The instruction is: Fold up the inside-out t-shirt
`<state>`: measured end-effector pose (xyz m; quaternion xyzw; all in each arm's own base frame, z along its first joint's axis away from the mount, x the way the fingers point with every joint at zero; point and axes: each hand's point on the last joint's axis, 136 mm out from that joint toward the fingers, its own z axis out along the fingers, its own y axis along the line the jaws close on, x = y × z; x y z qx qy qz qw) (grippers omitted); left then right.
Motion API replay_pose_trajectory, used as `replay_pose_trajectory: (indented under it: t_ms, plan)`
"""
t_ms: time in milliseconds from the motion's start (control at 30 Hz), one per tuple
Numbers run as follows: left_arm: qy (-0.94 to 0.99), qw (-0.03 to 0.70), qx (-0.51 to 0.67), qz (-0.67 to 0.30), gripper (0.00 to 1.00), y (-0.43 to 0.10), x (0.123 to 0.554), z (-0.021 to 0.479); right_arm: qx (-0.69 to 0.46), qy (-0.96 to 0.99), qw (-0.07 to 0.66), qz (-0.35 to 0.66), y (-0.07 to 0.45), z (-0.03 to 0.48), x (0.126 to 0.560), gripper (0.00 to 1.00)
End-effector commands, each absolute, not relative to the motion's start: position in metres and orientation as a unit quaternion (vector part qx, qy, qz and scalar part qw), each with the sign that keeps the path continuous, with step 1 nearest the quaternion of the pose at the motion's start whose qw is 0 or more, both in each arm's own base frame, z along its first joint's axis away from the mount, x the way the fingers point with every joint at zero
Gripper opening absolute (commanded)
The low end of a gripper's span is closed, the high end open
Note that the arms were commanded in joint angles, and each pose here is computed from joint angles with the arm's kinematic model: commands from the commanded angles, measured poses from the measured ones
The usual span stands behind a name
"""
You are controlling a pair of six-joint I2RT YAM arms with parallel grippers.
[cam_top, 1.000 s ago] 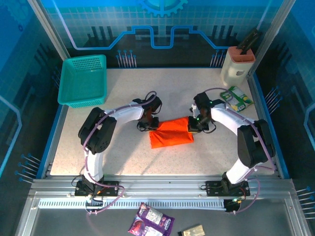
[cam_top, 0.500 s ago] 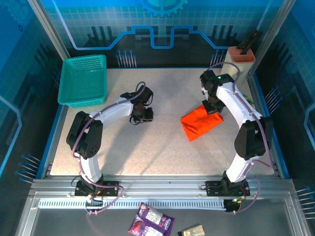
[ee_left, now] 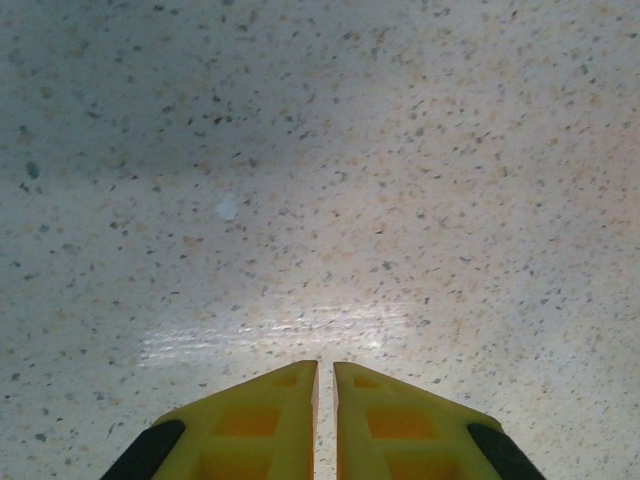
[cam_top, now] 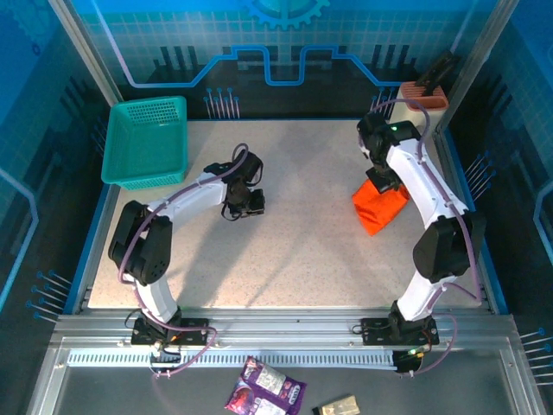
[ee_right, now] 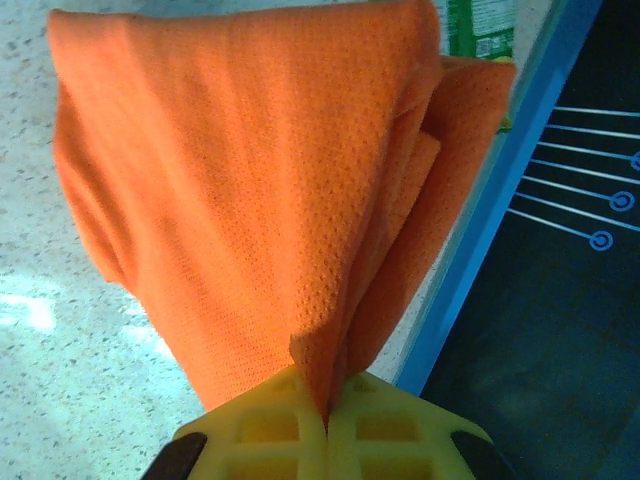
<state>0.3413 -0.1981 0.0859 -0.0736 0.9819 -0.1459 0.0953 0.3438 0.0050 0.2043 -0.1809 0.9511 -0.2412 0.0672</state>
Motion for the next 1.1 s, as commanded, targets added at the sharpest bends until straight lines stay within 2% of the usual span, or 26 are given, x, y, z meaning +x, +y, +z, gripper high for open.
replay_pose_trajectory:
  t_ms: [0,333,600,800,933,967,1067]
  plan:
    - [0.981,0.087,-0.083,-0.153,0.13,-0.19,0.332,0.088,-0.2,0.952,0.06,-0.226,0.036,0.202,0.325,0.0]
    - [0.978,0.091,-0.113,-0.152,0.13,-0.153,0.334,0.082,-0.216,0.959,-0.006,-0.182,0.15,0.156,0.278,0.0]
    - [0.971,0.1,-0.15,-0.157,0.13,-0.109,0.331,0.075,-0.198,0.968,-0.055,-0.141,0.254,0.1,0.24,0.0]
    - [0.964,0.115,-0.175,-0.164,0.13,-0.081,0.328,0.081,-0.183,0.98,-0.05,-0.057,0.333,0.05,0.243,0.0]
    - [0.961,0.119,-0.174,-0.177,0.14,-0.083,0.325,0.086,-0.169,0.985,-0.028,0.005,0.372,0.035,0.257,0.0]
    - [0.96,0.117,-0.175,-0.182,0.14,-0.084,0.325,0.086,-0.168,0.985,-0.017,0.025,0.383,0.037,0.262,0.04]
    - [0.956,0.118,-0.177,-0.2,0.16,-0.091,0.324,0.09,-0.179,0.978,0.009,0.103,0.412,0.058,0.273,0.29]
